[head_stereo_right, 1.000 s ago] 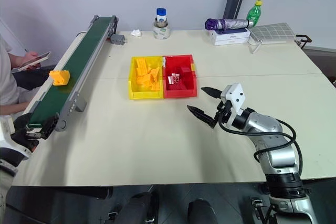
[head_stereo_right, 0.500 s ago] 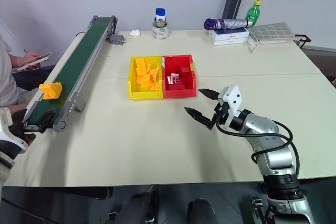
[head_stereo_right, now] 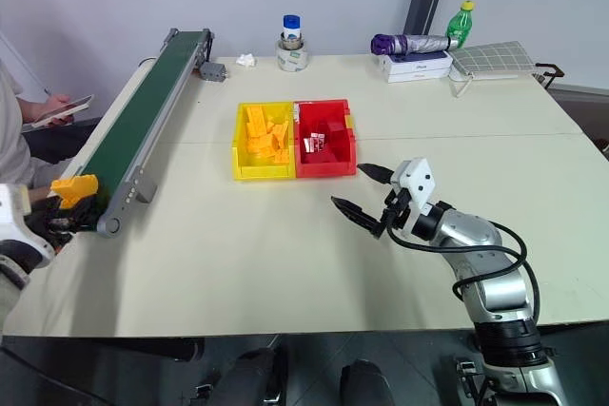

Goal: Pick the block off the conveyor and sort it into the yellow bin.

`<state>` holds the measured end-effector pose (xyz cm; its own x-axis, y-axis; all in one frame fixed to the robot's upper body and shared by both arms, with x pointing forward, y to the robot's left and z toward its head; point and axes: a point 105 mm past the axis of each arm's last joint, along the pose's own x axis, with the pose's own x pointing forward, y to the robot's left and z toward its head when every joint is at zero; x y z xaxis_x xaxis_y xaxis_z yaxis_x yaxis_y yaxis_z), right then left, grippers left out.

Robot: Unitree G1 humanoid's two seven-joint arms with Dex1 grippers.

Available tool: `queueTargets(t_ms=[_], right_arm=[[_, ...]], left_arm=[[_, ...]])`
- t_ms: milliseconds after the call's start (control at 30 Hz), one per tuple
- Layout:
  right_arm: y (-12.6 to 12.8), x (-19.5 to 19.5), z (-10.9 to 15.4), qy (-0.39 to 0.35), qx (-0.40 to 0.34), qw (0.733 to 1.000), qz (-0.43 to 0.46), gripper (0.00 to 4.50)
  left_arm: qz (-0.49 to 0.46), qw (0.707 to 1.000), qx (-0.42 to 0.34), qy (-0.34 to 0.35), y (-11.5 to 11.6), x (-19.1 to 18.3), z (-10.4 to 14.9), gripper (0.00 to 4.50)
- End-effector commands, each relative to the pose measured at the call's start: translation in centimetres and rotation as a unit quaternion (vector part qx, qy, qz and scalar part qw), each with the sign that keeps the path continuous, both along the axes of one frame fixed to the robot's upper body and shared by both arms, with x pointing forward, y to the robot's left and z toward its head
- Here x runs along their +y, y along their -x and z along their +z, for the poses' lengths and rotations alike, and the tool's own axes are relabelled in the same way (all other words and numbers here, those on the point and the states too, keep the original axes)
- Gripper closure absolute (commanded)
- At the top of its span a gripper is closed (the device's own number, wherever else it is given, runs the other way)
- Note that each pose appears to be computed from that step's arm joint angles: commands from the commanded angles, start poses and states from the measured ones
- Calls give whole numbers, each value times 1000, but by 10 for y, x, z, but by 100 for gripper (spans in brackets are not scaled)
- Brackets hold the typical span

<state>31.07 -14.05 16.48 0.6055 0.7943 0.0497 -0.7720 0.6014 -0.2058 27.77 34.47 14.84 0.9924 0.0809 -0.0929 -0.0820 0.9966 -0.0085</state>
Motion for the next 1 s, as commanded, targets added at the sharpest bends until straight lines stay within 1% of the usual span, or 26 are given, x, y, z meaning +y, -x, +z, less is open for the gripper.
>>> queueTargets(t_ms=[33, 67, 100, 200, 333, 400, 500, 533, 567, 633, 700, 800, 933, 1000], right_arm=[[5, 3, 12, -4, -26, 1000, 5, 0], [6, 3, 11, -4, -26, 1000, 5, 0], [6, 3, 11, -4, -25, 1000, 4, 0], [7, 3, 9, -4, -24, 1000, 3, 0], [5, 4, 12, -7, -27, 1000, 1, 0], [3, 3, 14, -6, -31, 999, -3, 0], [0, 3, 17, -7, -38, 999, -8, 0], [0, 3, 18, -6, -40, 999, -9, 0], [0, 3, 19, -8, -42, 999, -12, 0], [0, 2, 21, -6, -48, 999, -18, 0], [1, 0, 22, -8, -51, 998, -28, 0], [4, -1, 22, -11, -51, 998, -38, 0], [9, -2, 22, -13, -52, 997, -50, 0], [10, -2, 22, -16, -50, 997, -55, 0]], left_arm=[[3, 999, -49, -13, -3, 4, 28, 282], [4, 998, -54, -12, -3, 4, 31, 322], [5, 998, -56, -13, -3, 4, 32, 316], [-15, 996, -81, -22, -5, -7, 43, 316], [-72, 992, -104, -25, -19, -40, 57, 316], [-101, 988, -120, -3, -35, -65, 66, 316], [-131, 983, -130, 15, -71, -108, 75, 316], [-137, 982, -131, 21, -79, -117, 77, 316], [-148, 980, -130, 26, -93, -132, 75, 316], [-162, 978, -126, 31, -113, -154, 72, 316], [-188, 975, -112, 28, -132, -181, 62, 316], [-220, 969, -109, 25, -149, -207, 55, 316], [-248, 959, -124, 50, -164, -229, 62, 316], [-256, 957, -126, 51, -170, -237, 63, 316]])
